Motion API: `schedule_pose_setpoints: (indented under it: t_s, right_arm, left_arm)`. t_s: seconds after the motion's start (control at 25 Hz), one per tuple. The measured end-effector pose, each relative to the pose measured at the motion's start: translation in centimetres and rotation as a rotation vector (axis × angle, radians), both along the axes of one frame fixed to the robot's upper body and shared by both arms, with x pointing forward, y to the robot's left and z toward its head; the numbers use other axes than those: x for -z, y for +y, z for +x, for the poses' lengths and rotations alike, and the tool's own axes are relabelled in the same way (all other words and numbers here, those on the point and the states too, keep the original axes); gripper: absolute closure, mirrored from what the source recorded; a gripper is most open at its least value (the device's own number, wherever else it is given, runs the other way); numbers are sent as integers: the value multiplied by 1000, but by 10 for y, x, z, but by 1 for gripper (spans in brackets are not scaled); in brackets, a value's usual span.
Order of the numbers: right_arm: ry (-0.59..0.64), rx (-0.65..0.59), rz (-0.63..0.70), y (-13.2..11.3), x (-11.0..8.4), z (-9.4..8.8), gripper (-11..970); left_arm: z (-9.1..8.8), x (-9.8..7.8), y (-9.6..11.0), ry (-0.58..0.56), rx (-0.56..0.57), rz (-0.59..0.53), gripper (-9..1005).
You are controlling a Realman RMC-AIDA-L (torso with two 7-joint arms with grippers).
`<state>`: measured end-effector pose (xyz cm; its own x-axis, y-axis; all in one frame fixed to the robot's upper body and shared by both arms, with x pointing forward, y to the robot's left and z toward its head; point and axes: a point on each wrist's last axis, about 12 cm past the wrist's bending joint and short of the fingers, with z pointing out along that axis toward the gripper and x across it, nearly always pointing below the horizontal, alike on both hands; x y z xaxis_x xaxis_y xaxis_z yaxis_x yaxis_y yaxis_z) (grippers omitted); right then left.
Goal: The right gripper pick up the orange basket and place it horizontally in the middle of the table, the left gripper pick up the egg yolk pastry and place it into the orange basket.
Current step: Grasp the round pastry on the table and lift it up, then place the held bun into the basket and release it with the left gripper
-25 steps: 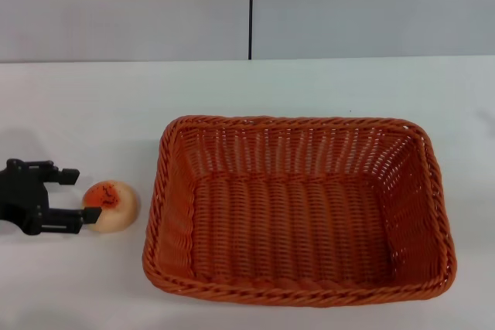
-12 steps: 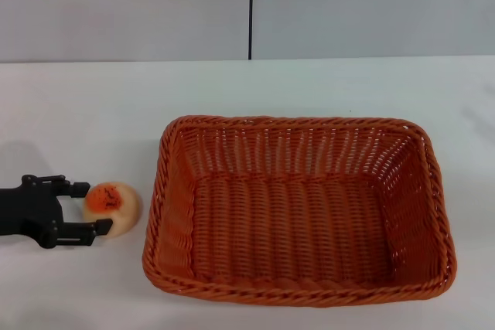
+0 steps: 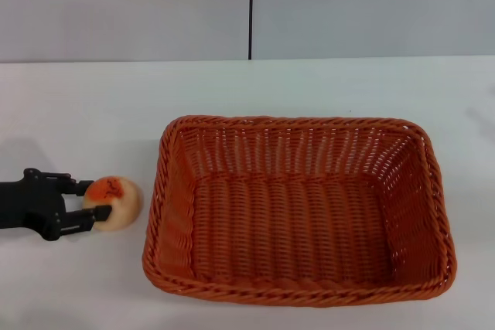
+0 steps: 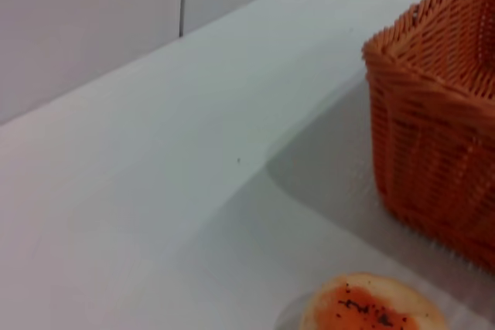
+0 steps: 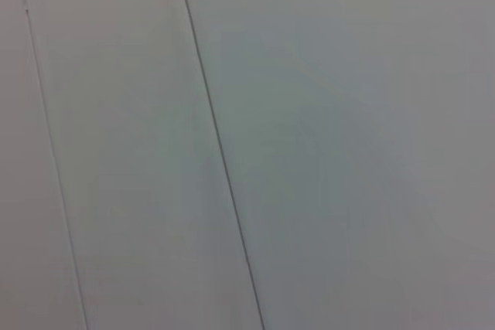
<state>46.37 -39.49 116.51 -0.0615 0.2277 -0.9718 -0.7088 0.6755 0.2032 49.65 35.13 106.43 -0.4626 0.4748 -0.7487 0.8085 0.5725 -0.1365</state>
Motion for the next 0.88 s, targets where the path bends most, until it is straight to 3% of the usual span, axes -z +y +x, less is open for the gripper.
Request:
schedule_pose_setpoints:
  t_s: [0.16,0.4,0.52,0.68,0.76,0.8,0.88]
  right_arm:
    - [3,0,6,-1,2,0,257]
    - [7,1,9,-1,3,-1,256]
    - [8,0,11,-1,4,-1,256]
    - [8,1,10,-2,4,-2,256]
    - [7,1,11,-2,4,-2,256]
    - [5,2,12,-2,4,-2,256]
    - [4,1,12,-2,3,-2,256]
  left_arm:
    - [0,-2,-1,-11,-3,-20,379]
    - [-1,-2,2,-17,-16,-26,612]
    - [0,-6,6,-35,-37,-32,672]
    - [0,-27,24,-120,-121,-82,731]
    - [0,-27,24,-120,-121,-82,750]
    - [-4,-59,39,-256,-158,-223,760]
    - [-6,-69,41,-301,-147,-280,781]
